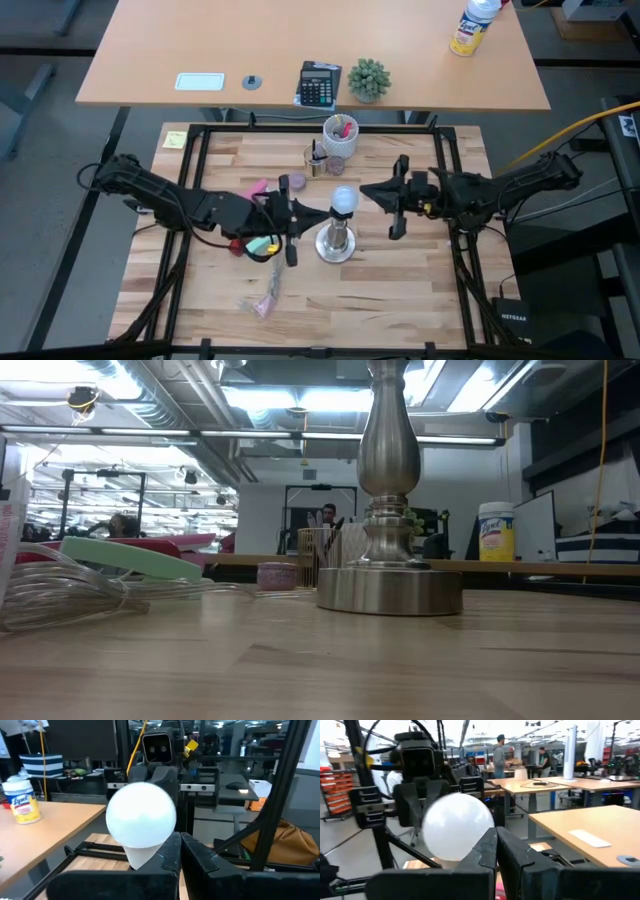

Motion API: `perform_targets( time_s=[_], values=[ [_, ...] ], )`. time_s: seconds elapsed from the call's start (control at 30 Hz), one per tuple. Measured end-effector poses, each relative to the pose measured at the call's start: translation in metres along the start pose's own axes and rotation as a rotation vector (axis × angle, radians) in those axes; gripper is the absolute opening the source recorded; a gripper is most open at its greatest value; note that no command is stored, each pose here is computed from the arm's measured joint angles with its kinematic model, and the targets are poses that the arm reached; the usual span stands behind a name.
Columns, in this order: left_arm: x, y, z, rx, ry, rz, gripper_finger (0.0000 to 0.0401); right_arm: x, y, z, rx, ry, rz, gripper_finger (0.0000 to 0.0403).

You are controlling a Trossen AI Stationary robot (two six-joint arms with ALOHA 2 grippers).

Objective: Screw lightbulb
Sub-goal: Insert the lightbulb to the lamp

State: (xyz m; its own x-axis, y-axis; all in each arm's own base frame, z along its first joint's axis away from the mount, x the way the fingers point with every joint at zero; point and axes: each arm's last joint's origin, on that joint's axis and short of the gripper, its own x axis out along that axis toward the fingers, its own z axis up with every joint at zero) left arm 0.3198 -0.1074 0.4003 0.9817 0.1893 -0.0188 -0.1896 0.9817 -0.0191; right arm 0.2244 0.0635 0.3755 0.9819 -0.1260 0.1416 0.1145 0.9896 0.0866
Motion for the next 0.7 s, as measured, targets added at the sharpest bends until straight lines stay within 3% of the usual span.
perform_targets(
  time_s=[0.3,0.7],
  values=[
    [0.0071,0.0042,-0.0045,0.003,0.015,0.015,0.0003,0.004,0.0009,-0.0034,-0.003,0.006,-0.003,0.0014],
    [0.0075,0.0056,-0.0045,0.012,0.014,0.033,0.0003,0.0039,0.0031,-0.0035,0.0,0.008,0.075,0.0014]
  ],
)
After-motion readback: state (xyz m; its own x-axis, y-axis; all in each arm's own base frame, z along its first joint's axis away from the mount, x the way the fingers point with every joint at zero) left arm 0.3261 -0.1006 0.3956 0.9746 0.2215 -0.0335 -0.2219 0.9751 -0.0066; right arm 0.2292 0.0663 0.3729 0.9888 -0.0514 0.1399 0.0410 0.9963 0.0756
